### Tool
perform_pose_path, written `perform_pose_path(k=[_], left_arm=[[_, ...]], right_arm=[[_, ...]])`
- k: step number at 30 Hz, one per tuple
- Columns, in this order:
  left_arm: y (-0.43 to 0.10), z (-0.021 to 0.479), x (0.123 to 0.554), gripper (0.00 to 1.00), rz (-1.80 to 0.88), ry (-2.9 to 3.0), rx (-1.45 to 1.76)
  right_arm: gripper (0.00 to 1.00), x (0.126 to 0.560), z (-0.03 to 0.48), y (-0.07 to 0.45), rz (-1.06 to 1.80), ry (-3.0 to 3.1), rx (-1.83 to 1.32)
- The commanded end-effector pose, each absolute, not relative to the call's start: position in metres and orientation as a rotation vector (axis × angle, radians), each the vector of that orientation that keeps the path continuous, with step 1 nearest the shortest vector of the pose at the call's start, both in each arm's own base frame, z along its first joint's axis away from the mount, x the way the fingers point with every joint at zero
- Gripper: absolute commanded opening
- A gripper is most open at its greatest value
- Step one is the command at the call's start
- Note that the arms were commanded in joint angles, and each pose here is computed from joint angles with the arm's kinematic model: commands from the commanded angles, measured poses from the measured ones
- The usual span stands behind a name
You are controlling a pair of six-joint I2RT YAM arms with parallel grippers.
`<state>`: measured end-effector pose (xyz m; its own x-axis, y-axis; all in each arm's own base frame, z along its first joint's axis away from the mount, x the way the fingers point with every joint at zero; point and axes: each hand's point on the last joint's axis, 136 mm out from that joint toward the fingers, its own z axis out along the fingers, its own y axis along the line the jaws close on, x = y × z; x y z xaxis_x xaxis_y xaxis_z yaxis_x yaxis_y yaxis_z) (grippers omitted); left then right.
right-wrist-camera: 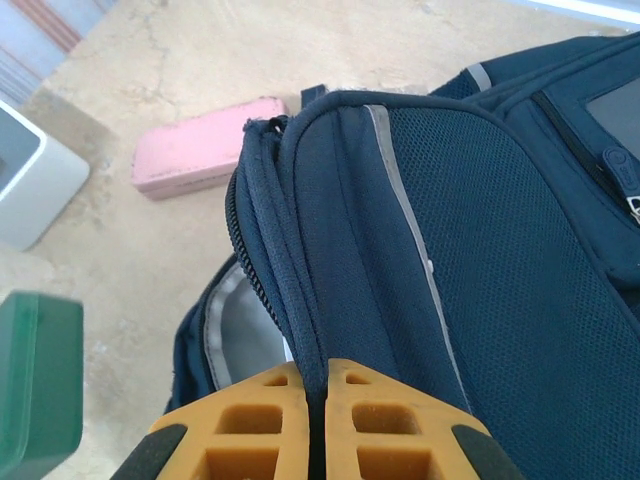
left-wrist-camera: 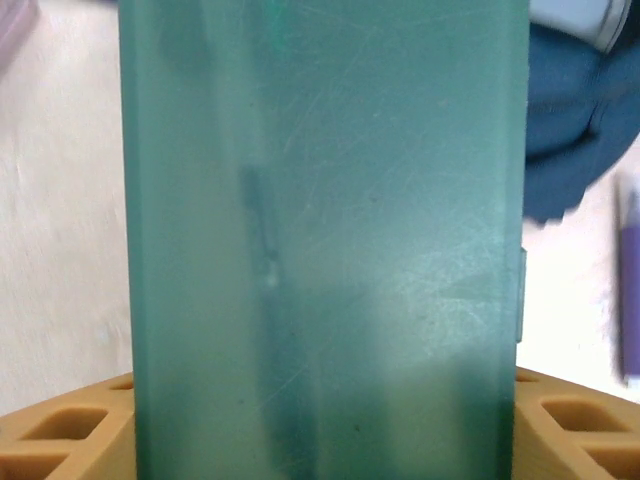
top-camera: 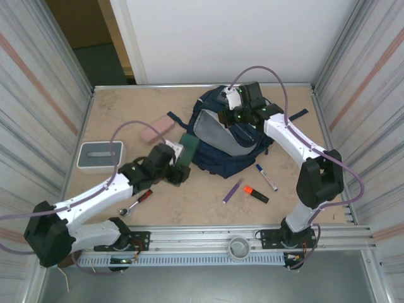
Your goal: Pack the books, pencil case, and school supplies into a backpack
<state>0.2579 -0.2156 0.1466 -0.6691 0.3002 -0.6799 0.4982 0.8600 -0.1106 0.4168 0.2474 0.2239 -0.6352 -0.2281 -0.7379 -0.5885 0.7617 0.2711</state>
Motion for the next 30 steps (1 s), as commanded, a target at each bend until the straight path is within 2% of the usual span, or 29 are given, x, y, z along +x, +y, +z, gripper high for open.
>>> perform_pose_path(k=[1, 13, 20, 26, 30], left_arm=[[-0.242, 0.174, 0.28, 0.41, -0.475, 2.258, 0.763], [-0.298, 0.162, 0.35, 0.45, -0.434, 2.414, 0.916], [-0.329, 0.14, 0.38, 0.52, -0.449, 2.465, 0.941], [-0.342, 0.134, 0.397, 0.77, -0.465, 2.445, 0.906], [-0.32, 0.15, 0.376, 0.92, -0.464, 2.368, 0.838]], right_arm=[[0.0, 0.418, 0.251, 0.254, 0.789, 2.233, -0.569], [0.0, 0.455, 0.308, 0.255, 1.11, 2.149, -0.366], [0.0, 0.464, 0.313, 0.26, 1.199, 2.134, -0.339], [0.0, 0.464, 0.292, 0.258, 1.203, 2.174, -0.316], [0.0, 0.463, 0.282, 0.252, 1.195, 2.191, -0.3]])
